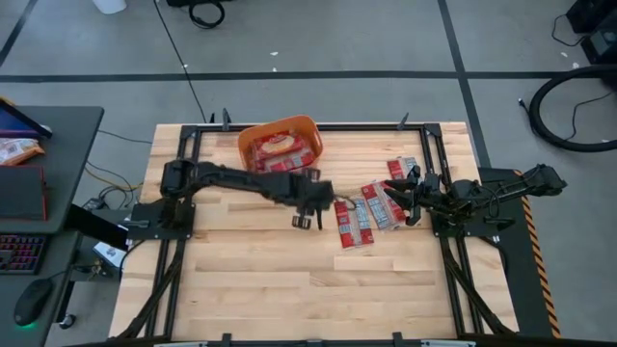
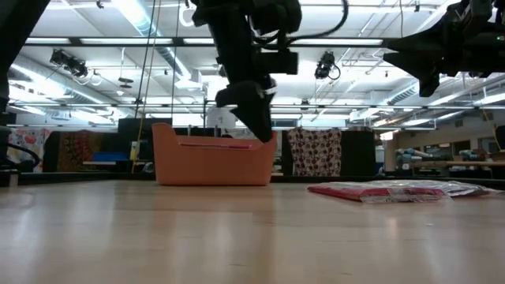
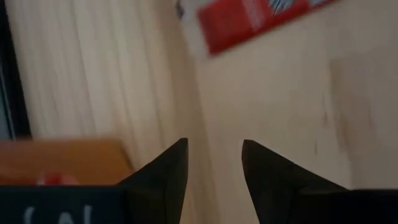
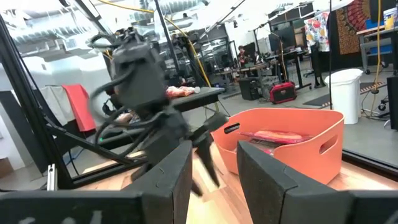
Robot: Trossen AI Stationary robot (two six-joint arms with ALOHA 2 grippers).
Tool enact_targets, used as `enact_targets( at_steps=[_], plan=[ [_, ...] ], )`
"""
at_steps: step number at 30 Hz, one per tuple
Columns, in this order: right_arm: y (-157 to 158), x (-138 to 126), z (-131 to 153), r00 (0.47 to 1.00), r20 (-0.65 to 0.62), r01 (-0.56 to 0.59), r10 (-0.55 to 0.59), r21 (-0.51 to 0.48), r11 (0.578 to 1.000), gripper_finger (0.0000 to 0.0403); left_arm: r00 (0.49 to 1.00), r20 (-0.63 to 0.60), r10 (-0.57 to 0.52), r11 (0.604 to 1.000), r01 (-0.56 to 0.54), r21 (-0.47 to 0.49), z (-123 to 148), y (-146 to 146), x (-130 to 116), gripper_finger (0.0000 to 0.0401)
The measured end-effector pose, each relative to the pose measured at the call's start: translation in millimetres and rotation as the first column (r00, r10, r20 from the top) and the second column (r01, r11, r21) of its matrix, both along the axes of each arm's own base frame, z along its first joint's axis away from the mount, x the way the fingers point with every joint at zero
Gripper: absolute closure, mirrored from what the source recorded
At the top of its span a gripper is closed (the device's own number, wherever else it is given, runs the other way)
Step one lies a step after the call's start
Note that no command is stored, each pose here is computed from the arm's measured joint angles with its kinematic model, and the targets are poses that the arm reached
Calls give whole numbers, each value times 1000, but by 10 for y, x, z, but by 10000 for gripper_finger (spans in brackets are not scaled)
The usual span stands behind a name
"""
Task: Sort popcorn bags into baskets
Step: Put the red popcorn bag into the orange bin
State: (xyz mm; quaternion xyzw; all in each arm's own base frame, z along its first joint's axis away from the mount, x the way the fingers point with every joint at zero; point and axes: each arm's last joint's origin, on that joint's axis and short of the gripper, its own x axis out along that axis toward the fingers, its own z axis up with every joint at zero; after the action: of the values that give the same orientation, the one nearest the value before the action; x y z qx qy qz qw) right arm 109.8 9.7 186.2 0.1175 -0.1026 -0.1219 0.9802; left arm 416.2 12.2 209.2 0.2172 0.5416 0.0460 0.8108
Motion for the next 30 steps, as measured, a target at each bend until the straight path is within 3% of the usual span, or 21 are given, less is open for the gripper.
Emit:
enact_targets(
  at_steps=[6, 11, 13, 17, 20, 24, 30],
  plan=[
    [0, 0, 0, 1000, 0, 0, 0, 0, 1000, 271, 995, 49, -92, 996, 91, 20, -179, -267, 111, 245],
    [0, 0, -1, 1000, 0, -1, 1, 0, 1000, 271, 996, 25, -83, 996, 84, -32, -172, -566, 34, 251],
    [0, 0, 0, 1000, 1, -1, 1, 0, 1000, 271, 997, -20, -79, 997, 78, -20, -118, -709, -73, 261],
    [0, 0, -1, 1000, -1, 0, 0, 0, 1000, 271, 994, -103, -27, 994, 38, 107, -13, -954, -344, 287],
    [1, 0, -2, 1000, -1, -1, 1, 0, 1000, 271, 997, -77, 10, 988, 2, 152, 64, -1101, -607, 307],
    [0, 0, 0, 1000, 0, 0, 0, 0, 1000, 271, 999, 13, 45, 989, -47, 142, 111, -1213, -1024, 327],
    [0, -3, 14, 1000, 21, -4, 4, 20, 1000, 271, 971, 225, 78, 996, -84, 20, 130, -1230, -1513, 345]
  ],
)
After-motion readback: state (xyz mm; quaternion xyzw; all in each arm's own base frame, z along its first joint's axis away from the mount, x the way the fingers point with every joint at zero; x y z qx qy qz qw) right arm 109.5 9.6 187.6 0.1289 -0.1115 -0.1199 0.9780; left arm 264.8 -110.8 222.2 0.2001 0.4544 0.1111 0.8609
